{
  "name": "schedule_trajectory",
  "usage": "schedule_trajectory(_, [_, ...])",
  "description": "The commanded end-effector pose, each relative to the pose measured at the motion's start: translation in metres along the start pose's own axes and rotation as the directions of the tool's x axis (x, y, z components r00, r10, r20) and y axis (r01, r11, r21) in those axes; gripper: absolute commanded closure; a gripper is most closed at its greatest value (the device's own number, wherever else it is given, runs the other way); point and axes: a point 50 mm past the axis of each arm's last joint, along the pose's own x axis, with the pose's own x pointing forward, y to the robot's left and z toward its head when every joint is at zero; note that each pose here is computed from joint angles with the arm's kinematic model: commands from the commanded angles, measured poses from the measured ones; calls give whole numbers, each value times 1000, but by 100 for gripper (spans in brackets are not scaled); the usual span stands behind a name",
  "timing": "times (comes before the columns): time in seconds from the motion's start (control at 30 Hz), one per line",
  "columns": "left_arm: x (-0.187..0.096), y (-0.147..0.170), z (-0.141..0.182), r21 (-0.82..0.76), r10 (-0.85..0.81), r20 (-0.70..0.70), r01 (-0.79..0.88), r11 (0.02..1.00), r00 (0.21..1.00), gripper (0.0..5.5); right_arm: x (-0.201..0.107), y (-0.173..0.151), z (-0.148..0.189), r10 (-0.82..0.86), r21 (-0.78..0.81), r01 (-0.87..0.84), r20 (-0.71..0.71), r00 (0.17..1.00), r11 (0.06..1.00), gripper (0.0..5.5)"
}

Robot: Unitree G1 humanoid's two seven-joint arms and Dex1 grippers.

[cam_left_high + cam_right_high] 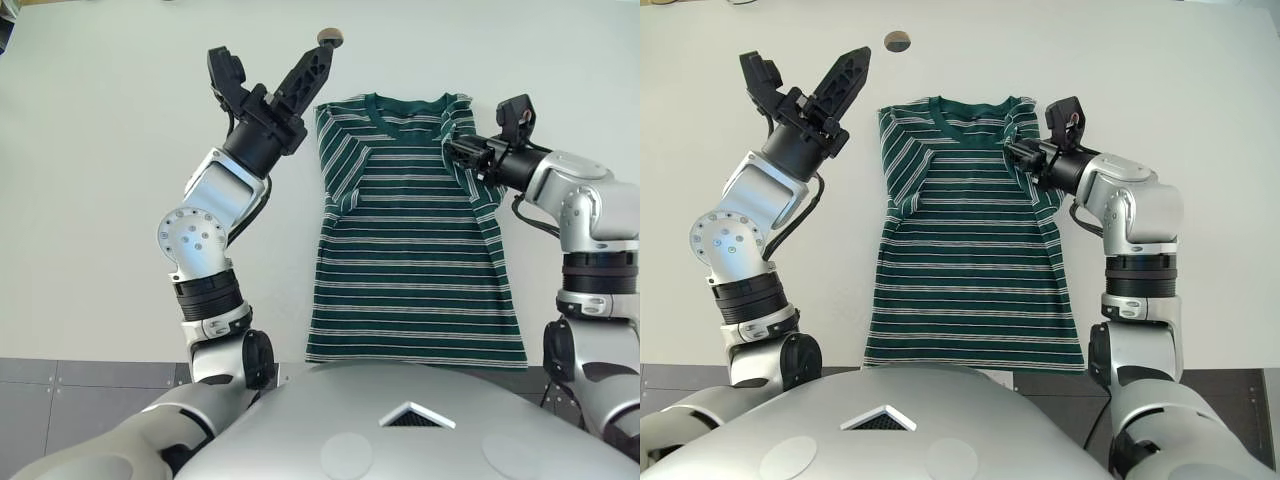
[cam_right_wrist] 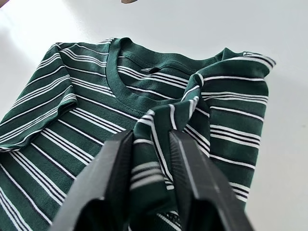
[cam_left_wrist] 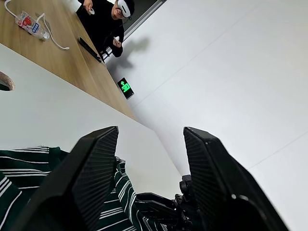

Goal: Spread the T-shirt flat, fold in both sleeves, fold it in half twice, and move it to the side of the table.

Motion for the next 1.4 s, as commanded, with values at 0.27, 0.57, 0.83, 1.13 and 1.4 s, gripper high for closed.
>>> schedule_trajectory(0.27, [7, 1, 3, -15, -2, 2, 2, 1000, 1000, 297, -20, 37, 37, 295, 87, -304, 104, 950, 949, 373])
schedule_trajectory(0.57, [6, 5, 8, -7, 1, 10, -1, 1000, 1000, 297, 50, 31, 4, 47, -636, -57, -32, 998, 770, 373])
schedule_trajectory(0.83, [2, 9, 13, 4, 10, 22, -10, 1000, 1000, 297, 96, 18, -14, -161, -936, -133, -194, 968, 327, 373])
schedule_trajectory(1.13, [-8, 10, 18, 82, 16, 31, -19, 996, 999, 297, 111, 54, 37, 102, -961, -23, 6, 995, 276, 373])
schedule_trajectory(1.4, [-61, -2, 26, 969, 18, -132, 125, 214, 991, 297, -34, 42, 63, 565, -864, -141, 185, 804, 483, 373])
